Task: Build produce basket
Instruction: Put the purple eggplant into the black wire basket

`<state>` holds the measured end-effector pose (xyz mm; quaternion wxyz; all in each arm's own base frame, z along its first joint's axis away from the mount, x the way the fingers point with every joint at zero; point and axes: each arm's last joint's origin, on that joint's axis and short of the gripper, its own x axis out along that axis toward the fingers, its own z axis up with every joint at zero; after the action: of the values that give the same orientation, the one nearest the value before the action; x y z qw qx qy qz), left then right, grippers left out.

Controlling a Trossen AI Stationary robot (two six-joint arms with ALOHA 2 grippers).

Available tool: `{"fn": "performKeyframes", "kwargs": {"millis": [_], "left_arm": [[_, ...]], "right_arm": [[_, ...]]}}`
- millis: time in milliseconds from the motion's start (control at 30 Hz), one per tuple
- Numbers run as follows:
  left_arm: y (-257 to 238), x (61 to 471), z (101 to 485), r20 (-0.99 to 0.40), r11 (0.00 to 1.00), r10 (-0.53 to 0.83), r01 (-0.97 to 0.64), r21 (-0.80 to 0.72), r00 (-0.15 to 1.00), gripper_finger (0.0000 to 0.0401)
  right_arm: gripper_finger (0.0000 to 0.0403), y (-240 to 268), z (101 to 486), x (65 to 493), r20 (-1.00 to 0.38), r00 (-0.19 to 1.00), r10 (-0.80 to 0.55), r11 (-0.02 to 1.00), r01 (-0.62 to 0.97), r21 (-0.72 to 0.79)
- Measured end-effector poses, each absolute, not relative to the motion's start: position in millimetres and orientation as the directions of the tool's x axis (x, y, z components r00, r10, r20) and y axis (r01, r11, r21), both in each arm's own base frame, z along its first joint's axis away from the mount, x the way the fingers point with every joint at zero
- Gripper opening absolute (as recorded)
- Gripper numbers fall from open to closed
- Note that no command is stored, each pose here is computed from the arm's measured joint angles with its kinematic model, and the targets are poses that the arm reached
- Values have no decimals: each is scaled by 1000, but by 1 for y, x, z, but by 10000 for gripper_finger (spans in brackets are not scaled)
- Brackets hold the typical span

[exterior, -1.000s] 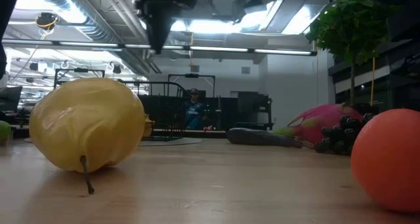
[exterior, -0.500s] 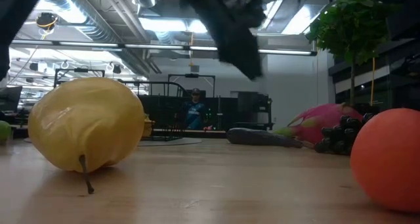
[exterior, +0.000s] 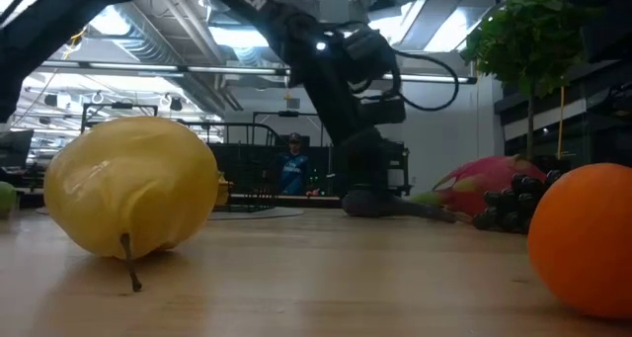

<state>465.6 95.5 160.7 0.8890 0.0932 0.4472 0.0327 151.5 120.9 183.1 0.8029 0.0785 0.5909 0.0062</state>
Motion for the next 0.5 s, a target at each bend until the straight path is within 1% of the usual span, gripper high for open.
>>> {"fn": "performKeyframes", "kwargs": {"millis": [133, 233, 400, 500], "left_arm": [[96, 469, 148, -793, 981, 134, 34, 191, 594, 212], [95, 467, 137, -825, 988, 119, 19, 155, 553, 211], [91, 464, 129, -860, 994, 86, -98, 41, 502, 211], [87, 464, 128, -866, 986, 115, -162, 40, 487, 198]], "right_arm": [[156, 121, 183, 152, -947, 304, 104, 987, 83, 136], [156, 121, 183, 152, -947, 304, 104, 987, 83, 135], [156, 121, 183, 152, -947, 303, 104, 987, 83, 135], [156, 121, 183, 152, -947, 303, 104, 987, 83, 135]]}}
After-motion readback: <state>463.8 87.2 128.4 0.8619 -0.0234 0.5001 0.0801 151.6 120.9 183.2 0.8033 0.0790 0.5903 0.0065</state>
